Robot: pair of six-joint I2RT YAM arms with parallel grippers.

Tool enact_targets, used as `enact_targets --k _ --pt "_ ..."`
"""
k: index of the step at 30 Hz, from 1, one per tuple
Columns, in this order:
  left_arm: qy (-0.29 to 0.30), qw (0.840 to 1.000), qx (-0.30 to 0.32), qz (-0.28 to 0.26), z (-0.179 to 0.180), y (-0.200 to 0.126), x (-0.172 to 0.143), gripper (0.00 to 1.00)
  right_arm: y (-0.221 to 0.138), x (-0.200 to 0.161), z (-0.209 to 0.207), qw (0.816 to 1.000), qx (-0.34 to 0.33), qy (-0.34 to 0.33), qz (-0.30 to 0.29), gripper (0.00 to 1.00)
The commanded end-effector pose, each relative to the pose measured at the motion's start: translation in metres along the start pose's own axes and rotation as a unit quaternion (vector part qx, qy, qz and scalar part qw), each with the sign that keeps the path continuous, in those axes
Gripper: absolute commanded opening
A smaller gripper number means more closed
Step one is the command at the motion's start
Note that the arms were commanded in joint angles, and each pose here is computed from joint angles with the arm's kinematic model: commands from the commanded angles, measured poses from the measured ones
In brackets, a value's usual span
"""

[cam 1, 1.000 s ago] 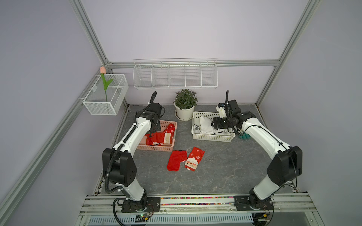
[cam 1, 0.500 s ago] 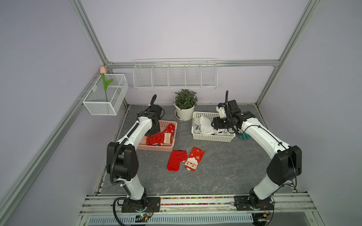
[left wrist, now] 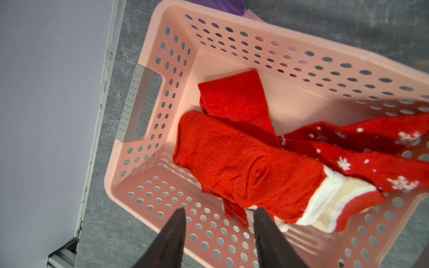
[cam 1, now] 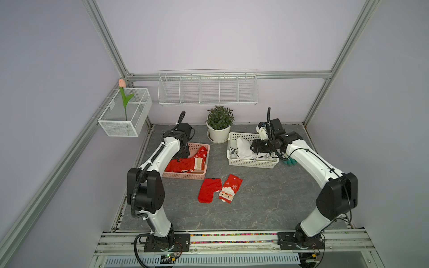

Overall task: Sort the socks into the basket by color
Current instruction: Place the sock in the bin.

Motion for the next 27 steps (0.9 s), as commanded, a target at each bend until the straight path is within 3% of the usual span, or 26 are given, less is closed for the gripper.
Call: enact_targets --k 1,11,18,27 --pt "-0.012 1.0 -0.003 -0.023 0.007 -0.024 0.017 0.55 -0.008 0.003 0.003 1.0 0.001 -0.006 -0.006 0.57" --pt "0.012 0.998 -0.055 -0.041 -0.013 -0.065 0.014 0.58 -0.01 0.004 0.003 1.0 0.002 -0.005 -0.008 0.57" --pt "0.056 0.992 -0.1 -0.044 -0.04 -0.096 -0.015 0.58 -0.011 0.0 0.003 1.0 0.0 -0.005 -0.004 0.57" --pt "0.08 0.972 -0.219 -0.005 -0.067 -0.124 -0.063 0.58 -0.012 -0.001 0.001 1.0 -0.005 -0.003 -0.004 0.58"
Point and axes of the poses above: each gripper's point midway between its finger pads, its own y axis out along the fingers, its own z axis along the line the jaws close on, x = y × z, the point moved 2 cm from there along -y, back along the fingers, and after that the axes turned 13 degrees about -y, right-handed, at the moved point
